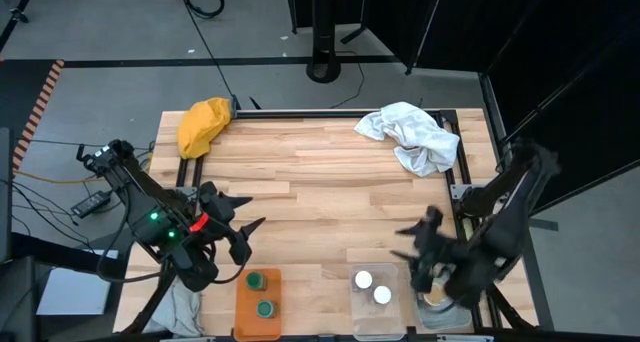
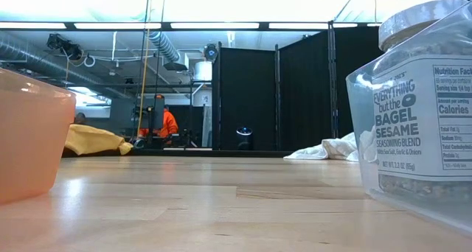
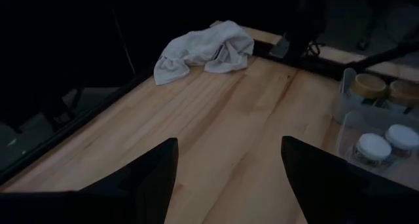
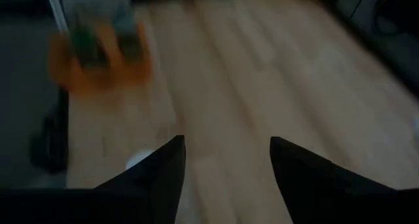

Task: Sort spices by type
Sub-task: Return to Home Position

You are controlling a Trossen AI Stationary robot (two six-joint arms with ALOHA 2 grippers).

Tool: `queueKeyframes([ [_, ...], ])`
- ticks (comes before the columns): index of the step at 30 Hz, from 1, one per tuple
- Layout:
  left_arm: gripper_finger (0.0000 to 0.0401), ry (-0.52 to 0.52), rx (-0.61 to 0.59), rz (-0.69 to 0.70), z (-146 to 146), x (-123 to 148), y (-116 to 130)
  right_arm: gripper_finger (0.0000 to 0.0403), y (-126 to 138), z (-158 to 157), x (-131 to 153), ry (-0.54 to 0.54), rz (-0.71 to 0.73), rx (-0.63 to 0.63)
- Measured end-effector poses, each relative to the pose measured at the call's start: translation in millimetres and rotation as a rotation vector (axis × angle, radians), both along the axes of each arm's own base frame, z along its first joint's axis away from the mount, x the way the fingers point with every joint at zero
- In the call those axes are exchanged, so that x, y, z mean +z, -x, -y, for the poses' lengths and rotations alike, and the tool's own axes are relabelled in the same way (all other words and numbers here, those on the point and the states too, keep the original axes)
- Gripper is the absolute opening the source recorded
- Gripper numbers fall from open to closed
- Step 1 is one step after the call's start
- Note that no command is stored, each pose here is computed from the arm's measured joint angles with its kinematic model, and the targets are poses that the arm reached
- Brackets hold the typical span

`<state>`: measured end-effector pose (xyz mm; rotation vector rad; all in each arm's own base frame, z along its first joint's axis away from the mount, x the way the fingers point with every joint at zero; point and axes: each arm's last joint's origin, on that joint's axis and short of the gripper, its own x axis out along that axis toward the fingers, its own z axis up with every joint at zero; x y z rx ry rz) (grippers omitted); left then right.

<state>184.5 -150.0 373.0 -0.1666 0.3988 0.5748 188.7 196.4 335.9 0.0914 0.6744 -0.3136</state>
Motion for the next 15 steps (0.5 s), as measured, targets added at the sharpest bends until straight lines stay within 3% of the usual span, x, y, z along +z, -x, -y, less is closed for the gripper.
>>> queueKeyframes([
  [10,0.0275,-0.016,-0.005,0.077,-4.8,19.0,3.8,0.0221,56.6,75.1,73.3,-0.101,0.311,-0.06],
  [15,0.0275,-0.077,-0.053,0.021,-4.3,19.7,4.2,0.022,81.5,105.8,97.8,-0.301,0.47,-0.118],
])
